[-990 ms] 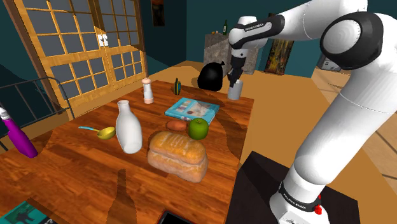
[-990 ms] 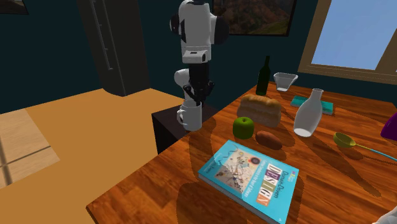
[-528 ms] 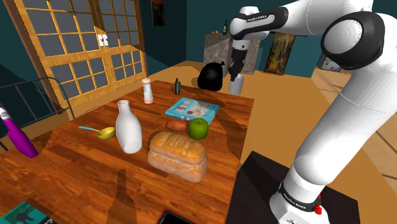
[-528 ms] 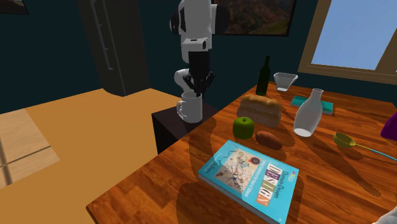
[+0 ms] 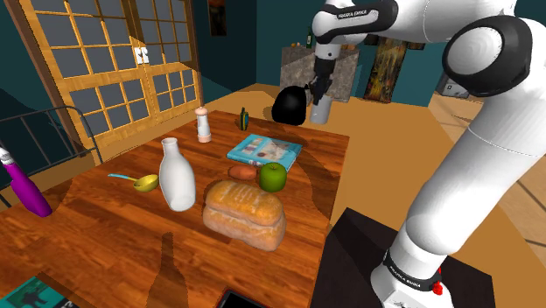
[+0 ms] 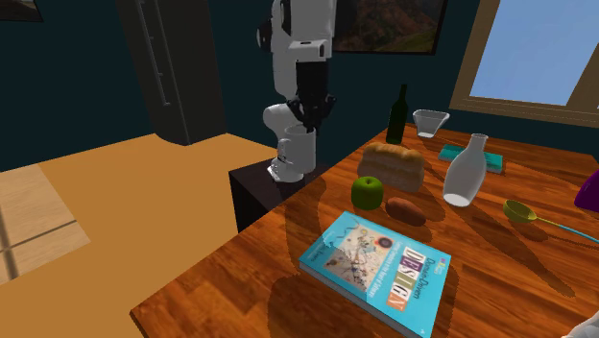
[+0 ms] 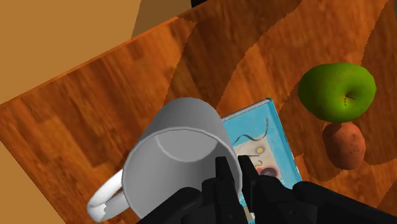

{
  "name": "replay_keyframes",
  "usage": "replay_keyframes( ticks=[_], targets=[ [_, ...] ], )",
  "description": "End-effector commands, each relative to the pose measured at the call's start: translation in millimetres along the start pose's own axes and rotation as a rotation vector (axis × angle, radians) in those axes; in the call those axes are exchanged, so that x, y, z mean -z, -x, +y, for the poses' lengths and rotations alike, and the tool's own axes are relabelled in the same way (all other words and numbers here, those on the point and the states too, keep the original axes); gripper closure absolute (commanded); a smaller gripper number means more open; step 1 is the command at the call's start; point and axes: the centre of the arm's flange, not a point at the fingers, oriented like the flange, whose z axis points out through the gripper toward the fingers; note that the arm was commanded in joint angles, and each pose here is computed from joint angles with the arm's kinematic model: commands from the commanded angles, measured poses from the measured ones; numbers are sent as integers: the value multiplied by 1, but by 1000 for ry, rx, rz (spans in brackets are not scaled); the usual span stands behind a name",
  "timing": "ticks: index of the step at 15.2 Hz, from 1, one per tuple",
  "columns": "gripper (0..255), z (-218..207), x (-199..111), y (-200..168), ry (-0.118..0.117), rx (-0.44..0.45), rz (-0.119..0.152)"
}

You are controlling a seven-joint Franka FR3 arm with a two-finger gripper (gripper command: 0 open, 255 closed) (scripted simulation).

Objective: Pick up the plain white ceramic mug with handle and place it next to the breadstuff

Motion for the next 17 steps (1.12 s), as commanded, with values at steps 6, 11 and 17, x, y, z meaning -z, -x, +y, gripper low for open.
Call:
replay_keyframes(
  ticks=[6, 11, 17],
  targets=[
    [255, -86, -2, -29, 0, -1, 0],
    [255, -148, -3, -50, 0, -1, 0],
    [255, -224, -4, -75, 0, -1, 0]
  ],
)
